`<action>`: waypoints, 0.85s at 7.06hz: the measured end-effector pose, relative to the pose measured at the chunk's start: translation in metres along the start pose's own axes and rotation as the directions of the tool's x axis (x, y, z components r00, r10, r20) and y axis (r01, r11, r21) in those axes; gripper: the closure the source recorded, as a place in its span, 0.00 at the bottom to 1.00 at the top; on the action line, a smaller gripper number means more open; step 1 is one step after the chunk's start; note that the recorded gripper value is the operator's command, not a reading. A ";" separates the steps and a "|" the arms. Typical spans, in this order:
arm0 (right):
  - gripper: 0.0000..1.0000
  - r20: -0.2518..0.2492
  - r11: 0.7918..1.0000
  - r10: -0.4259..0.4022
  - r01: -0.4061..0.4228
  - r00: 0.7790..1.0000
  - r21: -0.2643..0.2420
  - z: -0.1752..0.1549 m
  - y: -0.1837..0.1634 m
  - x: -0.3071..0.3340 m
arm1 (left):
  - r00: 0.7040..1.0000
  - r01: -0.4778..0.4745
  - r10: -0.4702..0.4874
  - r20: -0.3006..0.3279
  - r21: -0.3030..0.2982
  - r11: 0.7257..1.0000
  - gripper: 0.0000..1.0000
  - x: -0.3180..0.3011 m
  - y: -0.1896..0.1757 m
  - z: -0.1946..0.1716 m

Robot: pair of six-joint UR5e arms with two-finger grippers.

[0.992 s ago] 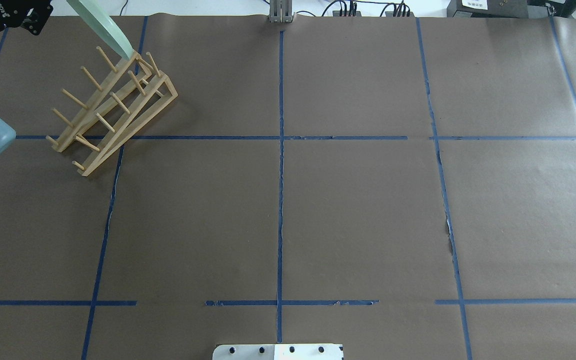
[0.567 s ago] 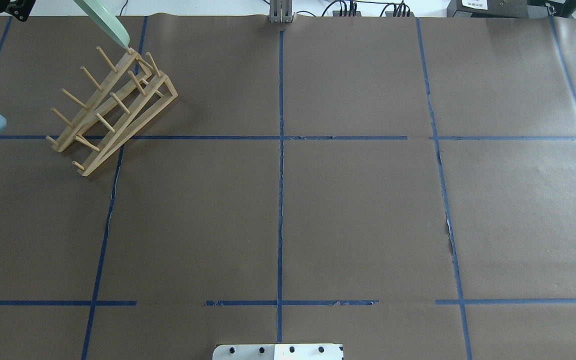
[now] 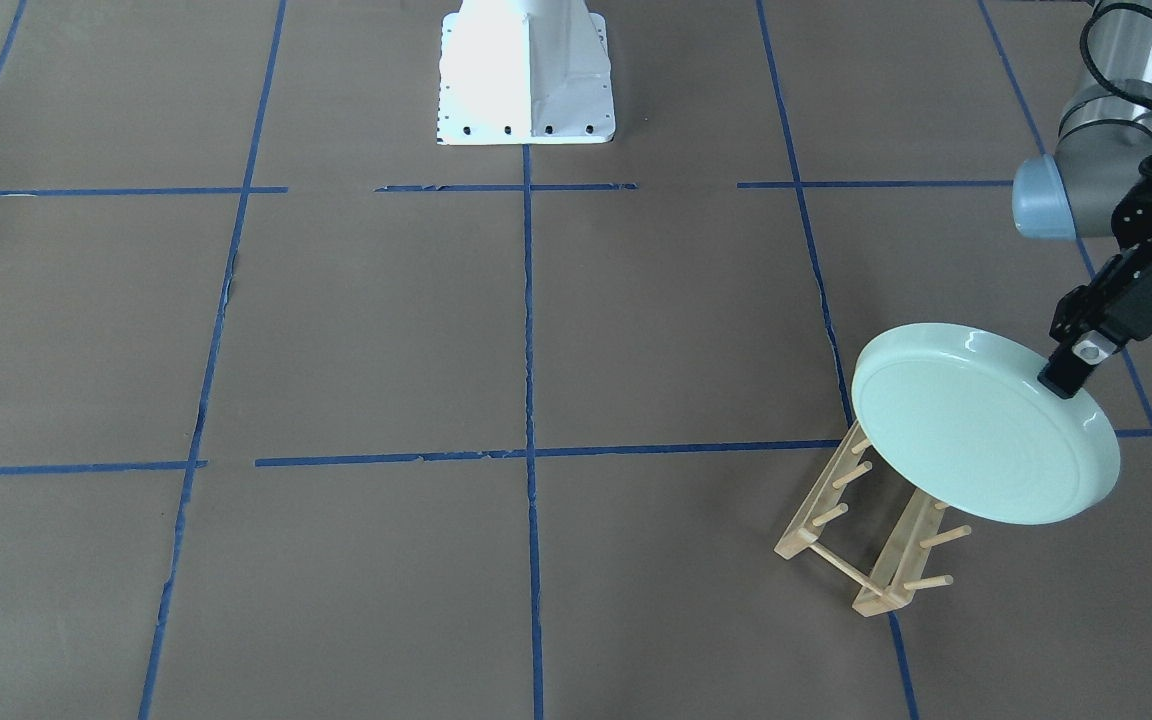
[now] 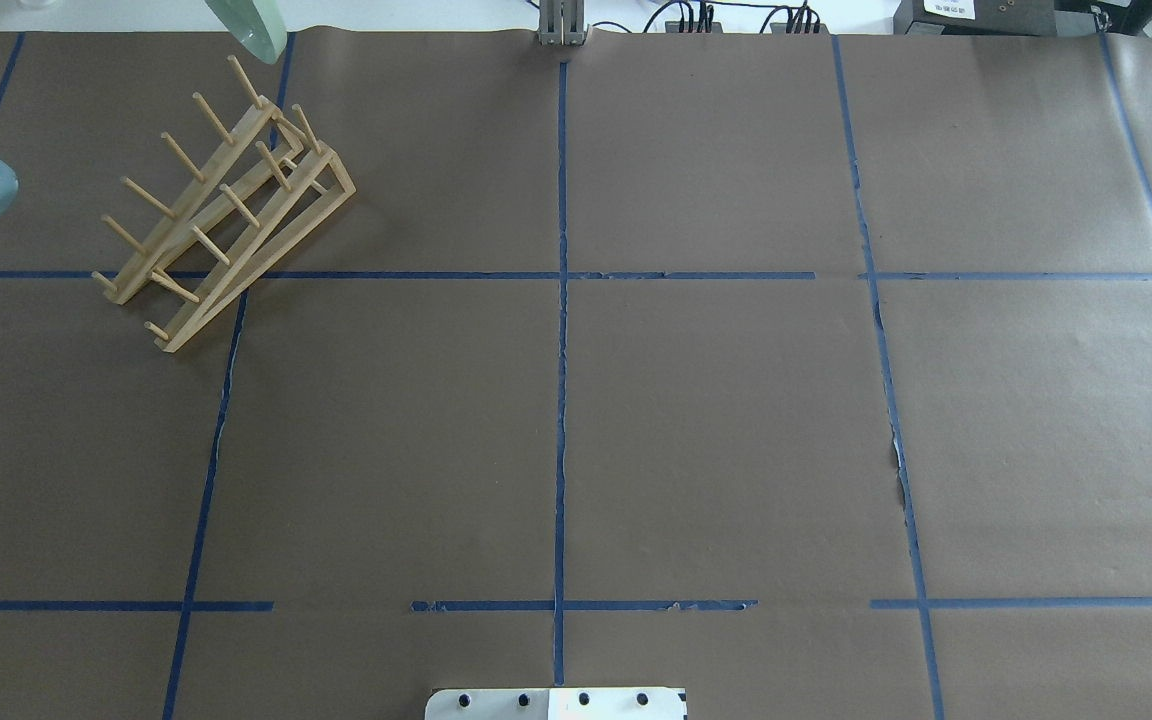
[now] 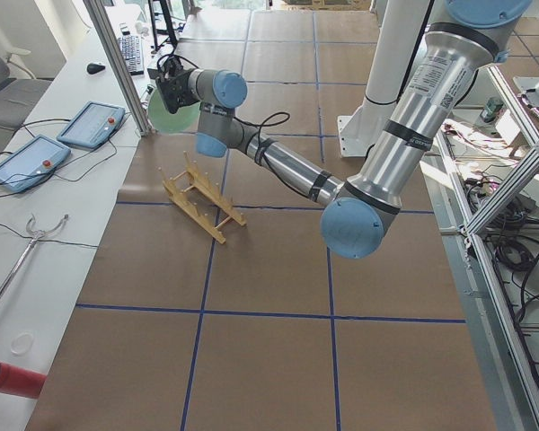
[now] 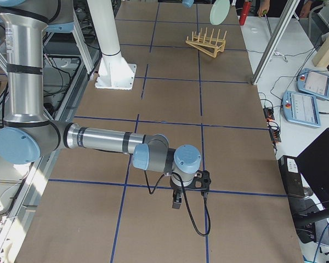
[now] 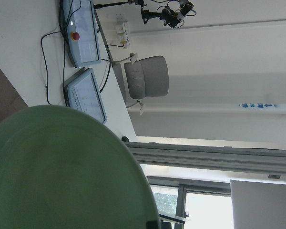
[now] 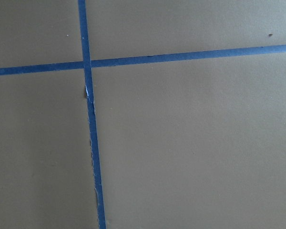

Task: Place plate on table
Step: 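Lift the plate up out of the wooden rack with the left gripper, then swing the plate toward the robot and lower it flat onto the table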

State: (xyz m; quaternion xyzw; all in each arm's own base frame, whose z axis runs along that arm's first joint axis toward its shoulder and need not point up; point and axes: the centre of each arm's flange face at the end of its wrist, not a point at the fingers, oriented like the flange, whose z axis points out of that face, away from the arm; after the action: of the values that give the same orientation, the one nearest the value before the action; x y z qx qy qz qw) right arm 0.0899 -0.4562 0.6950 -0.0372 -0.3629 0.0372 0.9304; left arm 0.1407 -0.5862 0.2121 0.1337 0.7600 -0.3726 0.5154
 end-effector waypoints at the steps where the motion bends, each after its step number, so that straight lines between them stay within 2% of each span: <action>1: 0.00 0.000 1.000 0.000 0.000 1.000 0.000 0.000 0.000 0.000 | 0.999 -0.032 0.032 0.039 0.009 0.999 1.00 0.018 0.017 0.005; 3: 0.00 0.000 1.000 0.000 0.000 1.000 0.000 0.000 0.000 0.000 | 0.976 -0.141 0.141 0.168 -0.012 0.990 1.00 0.033 0.066 0.019; 5: 0.00 0.000 1.000 0.000 0.000 1.000 0.000 0.000 0.000 0.000 | 0.921 -0.231 0.241 0.306 -0.070 0.971 1.00 0.028 0.120 0.040; 6: 0.00 0.000 1.000 0.000 0.000 1.000 0.000 0.000 0.000 0.000 | 0.884 -0.268 0.281 0.374 -0.088 0.959 1.00 0.017 0.152 0.056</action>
State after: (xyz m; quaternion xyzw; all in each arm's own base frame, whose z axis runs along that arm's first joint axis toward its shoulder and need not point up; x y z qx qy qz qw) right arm 0.0899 -0.4562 0.6949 -0.0371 -0.3629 0.0372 0.9304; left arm 0.2607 -0.5246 0.1212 0.1558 0.6243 -0.3019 0.7034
